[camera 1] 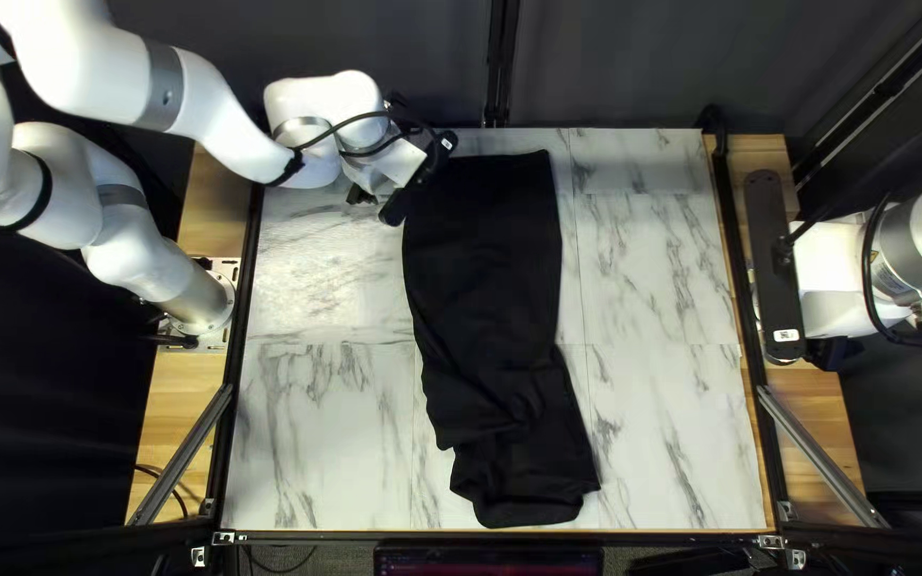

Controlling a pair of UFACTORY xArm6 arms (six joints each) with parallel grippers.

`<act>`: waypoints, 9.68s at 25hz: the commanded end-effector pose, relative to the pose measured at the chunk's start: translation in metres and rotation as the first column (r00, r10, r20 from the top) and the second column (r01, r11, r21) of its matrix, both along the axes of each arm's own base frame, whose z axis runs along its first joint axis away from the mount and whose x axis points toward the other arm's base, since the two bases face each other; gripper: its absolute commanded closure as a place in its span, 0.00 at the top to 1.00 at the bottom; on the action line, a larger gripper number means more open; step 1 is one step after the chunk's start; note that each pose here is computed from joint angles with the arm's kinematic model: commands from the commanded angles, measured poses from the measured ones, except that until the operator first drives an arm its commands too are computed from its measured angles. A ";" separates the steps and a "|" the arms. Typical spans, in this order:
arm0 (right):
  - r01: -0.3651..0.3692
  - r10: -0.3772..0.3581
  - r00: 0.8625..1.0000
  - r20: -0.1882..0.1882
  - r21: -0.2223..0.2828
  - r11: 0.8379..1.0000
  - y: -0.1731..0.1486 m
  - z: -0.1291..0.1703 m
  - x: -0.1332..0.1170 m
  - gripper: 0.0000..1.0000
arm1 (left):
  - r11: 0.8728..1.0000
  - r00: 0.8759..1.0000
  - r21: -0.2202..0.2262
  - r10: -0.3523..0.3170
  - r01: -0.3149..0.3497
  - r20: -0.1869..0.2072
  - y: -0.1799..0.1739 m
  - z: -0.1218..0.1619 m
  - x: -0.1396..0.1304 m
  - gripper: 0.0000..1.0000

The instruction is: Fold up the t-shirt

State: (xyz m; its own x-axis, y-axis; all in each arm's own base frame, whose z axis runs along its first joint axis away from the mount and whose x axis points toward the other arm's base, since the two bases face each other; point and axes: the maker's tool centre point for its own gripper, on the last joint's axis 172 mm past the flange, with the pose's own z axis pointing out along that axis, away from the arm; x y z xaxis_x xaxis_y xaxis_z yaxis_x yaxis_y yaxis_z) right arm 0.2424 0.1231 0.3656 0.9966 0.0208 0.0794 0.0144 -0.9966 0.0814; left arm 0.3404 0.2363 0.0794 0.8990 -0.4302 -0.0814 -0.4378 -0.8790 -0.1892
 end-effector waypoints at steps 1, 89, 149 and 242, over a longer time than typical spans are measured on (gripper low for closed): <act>0.000 0.000 1.000 0.000 0.000 1.000 0.000 0.000 0.000 1.00 | 0.997 0.997 -0.006 0.073 -0.073 -0.004 -0.002 -0.002 0.006 1.00; 0.000 0.000 1.000 0.000 0.000 1.000 0.000 0.000 0.000 1.00 | 0.811 0.839 -0.226 0.539 -0.540 -0.070 0.029 -0.046 0.001 1.00; 0.000 0.000 1.000 0.000 0.000 1.000 0.000 0.000 0.000 1.00 | 0.867 0.892 -0.218 0.449 -0.449 -0.050 0.029 0.028 0.154 0.00; 0.000 0.000 1.000 0.000 0.000 1.000 0.000 0.000 0.000 1.00 | 0.907 0.910 -0.109 -0.412 0.406 -0.039 -0.214 0.001 0.147 0.01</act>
